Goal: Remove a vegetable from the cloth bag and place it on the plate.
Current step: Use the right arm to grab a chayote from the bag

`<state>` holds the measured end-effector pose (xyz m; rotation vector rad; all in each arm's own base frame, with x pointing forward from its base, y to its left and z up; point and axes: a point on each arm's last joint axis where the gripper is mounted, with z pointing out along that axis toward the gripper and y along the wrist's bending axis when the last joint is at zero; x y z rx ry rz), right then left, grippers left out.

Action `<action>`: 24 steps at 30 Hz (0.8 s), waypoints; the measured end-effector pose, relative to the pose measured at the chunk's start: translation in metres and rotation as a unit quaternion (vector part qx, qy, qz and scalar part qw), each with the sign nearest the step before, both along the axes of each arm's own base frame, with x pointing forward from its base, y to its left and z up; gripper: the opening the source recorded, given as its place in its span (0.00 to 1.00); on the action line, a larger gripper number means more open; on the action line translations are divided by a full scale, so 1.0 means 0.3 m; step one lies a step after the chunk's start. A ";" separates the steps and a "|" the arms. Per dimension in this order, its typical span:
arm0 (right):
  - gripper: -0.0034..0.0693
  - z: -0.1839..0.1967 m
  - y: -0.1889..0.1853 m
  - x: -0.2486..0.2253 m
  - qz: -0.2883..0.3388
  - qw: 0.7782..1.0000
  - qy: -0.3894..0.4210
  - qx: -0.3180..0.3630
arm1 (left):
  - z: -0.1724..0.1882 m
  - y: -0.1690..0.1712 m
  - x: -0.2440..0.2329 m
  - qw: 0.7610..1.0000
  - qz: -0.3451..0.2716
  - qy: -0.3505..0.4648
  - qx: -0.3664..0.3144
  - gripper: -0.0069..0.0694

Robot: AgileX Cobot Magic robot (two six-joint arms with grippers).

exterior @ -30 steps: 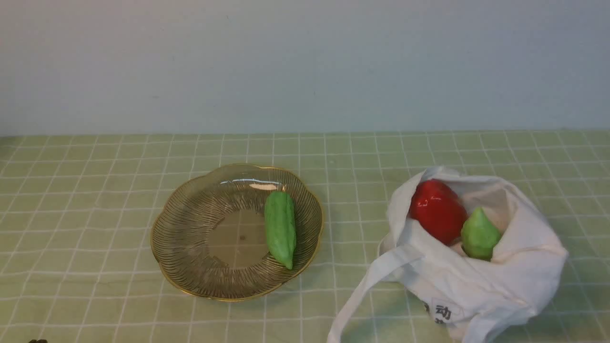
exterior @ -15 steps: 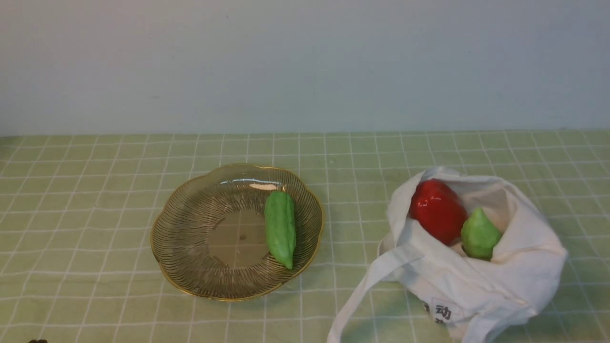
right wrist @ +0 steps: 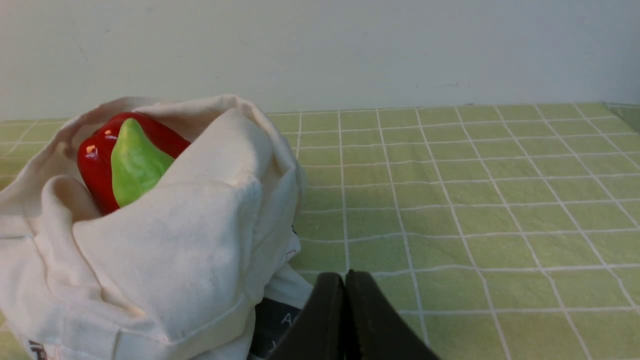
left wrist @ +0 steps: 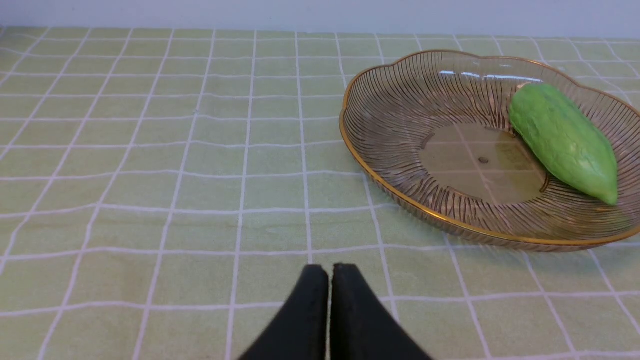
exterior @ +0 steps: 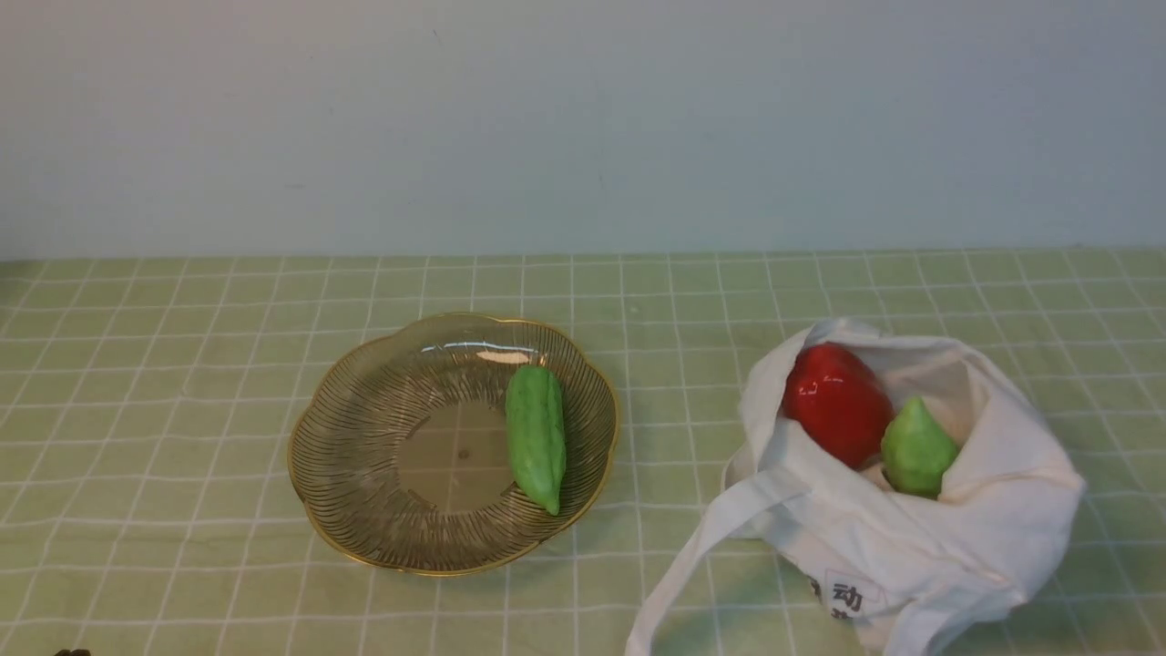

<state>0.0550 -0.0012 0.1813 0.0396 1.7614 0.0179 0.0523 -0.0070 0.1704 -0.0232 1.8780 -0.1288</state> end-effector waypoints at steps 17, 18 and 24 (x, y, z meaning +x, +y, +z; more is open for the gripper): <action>0.03 0.004 0.004 0.001 0.023 0.999 -0.009 0.033 | 0.000 0.000 0.000 1.000 0.000 0.000 0.000 0.08; 0.03 0.006 0.005 0.002 0.000 0.999 -0.015 0.041 | 0.000 0.000 0.000 1.000 0.000 0.000 0.000 0.08; 0.03 0.070 0.008 0.005 -0.011 0.935 -0.111 0.336 | 0.000 0.000 0.000 1.000 0.000 0.000 0.000 0.08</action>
